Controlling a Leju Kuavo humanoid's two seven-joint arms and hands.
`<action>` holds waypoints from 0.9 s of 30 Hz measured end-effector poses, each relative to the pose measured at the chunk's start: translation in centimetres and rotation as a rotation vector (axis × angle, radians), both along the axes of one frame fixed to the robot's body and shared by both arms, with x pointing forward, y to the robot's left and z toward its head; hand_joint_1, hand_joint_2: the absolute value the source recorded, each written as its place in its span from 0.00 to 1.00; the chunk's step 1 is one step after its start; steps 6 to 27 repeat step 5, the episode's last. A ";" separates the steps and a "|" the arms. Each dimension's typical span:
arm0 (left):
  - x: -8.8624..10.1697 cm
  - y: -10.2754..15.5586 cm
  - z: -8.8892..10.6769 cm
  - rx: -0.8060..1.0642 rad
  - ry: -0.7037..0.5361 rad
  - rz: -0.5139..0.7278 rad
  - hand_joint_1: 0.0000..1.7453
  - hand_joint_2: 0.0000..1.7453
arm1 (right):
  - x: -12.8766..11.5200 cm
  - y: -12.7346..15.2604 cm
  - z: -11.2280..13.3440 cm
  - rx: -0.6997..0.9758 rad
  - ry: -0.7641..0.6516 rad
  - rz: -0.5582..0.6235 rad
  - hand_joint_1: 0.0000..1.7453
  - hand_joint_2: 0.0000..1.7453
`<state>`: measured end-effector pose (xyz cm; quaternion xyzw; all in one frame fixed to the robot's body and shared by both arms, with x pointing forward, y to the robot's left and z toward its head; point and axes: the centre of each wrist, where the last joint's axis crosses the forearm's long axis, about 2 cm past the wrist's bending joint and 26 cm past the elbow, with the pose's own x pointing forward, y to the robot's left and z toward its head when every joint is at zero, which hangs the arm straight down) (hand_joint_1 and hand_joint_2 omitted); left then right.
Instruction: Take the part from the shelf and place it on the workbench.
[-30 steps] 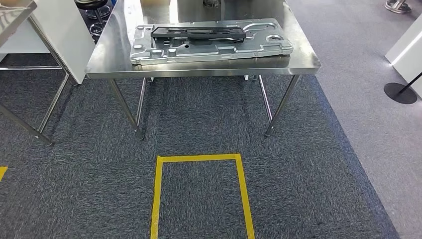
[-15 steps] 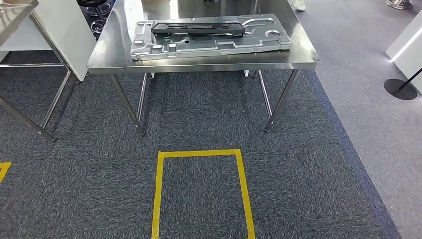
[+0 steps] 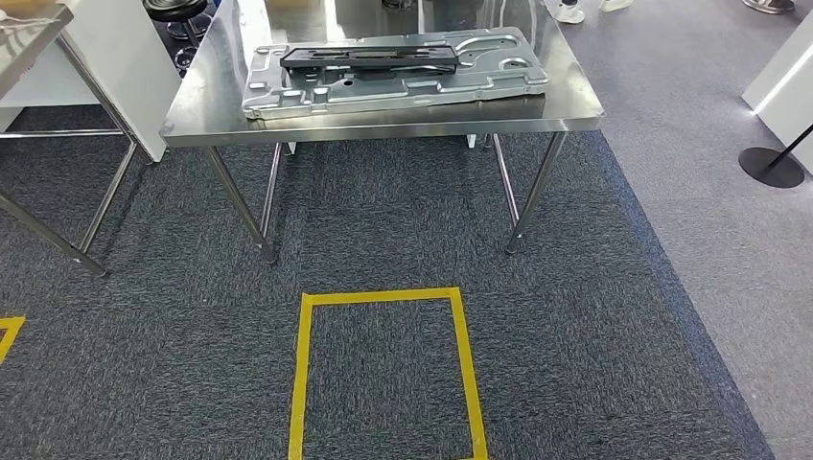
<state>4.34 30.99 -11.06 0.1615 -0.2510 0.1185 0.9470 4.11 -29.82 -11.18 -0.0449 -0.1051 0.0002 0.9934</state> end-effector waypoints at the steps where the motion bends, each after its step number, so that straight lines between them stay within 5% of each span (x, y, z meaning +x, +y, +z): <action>1: 0.0 0.0 0.0 -0.004 -0.001 0.002 0.00 1.00 | 0.0 0.0 0.0 0.001 -0.003 -0.004 0.00 1.00; 27: -0.3 0.1 0.0 -0.018 0.003 0.003 0.00 1.00 | -0.3 0.0 0.0 0.009 -0.009 -0.020 0.00 1.00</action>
